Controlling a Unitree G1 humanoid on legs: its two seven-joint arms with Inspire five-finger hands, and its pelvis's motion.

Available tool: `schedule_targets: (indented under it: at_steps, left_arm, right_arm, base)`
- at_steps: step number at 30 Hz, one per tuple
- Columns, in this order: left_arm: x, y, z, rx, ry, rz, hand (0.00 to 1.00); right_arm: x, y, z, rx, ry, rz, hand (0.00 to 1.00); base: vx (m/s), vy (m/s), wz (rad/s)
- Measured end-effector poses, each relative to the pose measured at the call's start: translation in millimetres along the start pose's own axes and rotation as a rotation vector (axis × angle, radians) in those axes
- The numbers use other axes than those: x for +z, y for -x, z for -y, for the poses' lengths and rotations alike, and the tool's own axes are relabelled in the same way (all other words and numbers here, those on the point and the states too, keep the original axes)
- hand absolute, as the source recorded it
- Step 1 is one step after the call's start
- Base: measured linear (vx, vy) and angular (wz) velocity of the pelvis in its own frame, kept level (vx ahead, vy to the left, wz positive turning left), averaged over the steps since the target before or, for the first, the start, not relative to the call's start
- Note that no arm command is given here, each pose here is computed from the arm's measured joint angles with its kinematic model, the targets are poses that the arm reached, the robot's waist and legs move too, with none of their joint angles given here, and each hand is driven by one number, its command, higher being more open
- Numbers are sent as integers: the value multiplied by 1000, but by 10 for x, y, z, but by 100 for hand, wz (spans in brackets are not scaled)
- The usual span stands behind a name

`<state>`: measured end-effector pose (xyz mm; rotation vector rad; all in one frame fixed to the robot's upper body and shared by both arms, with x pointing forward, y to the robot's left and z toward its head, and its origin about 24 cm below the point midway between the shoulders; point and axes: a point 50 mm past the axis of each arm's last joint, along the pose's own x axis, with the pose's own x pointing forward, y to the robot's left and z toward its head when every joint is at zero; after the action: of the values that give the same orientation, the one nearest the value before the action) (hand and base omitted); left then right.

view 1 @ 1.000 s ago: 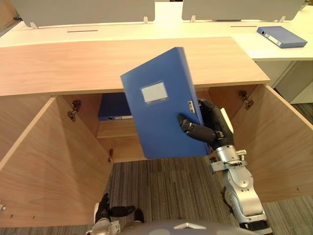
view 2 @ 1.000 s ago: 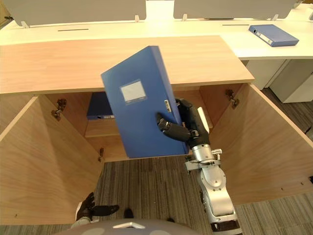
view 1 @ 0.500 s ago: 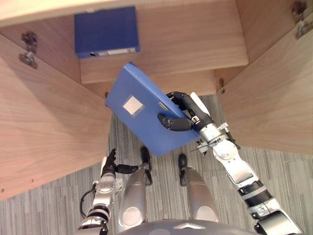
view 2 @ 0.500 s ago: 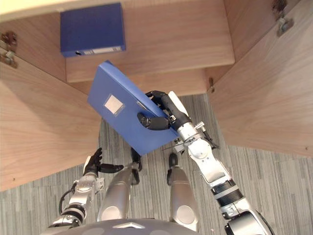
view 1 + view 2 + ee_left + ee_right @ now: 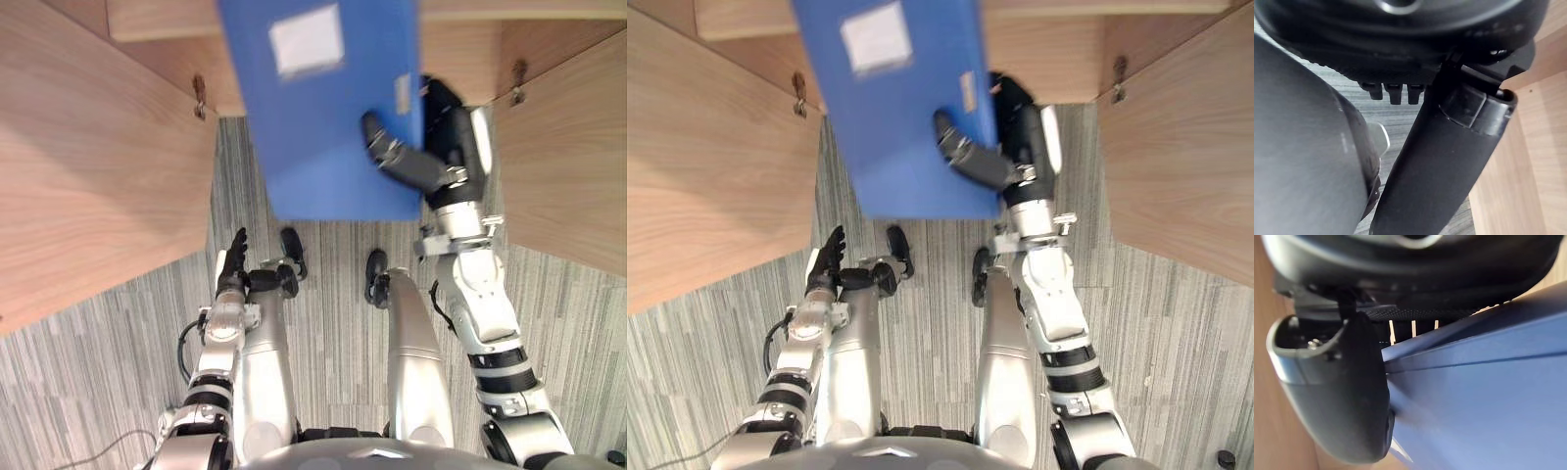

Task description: Walk over to the cabinet, pick up the folder, carry it to the office cabinet, place the folder inside the office cabinet, then close the office cabinet door

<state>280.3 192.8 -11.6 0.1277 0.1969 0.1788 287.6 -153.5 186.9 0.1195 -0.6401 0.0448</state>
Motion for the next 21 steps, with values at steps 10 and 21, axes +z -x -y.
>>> schedule_targets:
  at_steps: [10, 21]
  left_arm:
    - [188, -30, 11, 8, 36, 74, 100]
    - [263, -26, 74, -9, 54, 104, 100]
  right_arm:
    - [303, -414, 396, -275, -412, 170, 0]
    - [633, -915, 521, -370, -718, 318, 0]
  base:
    - [-24, 62, 3]
    - [-9, 55, 4]
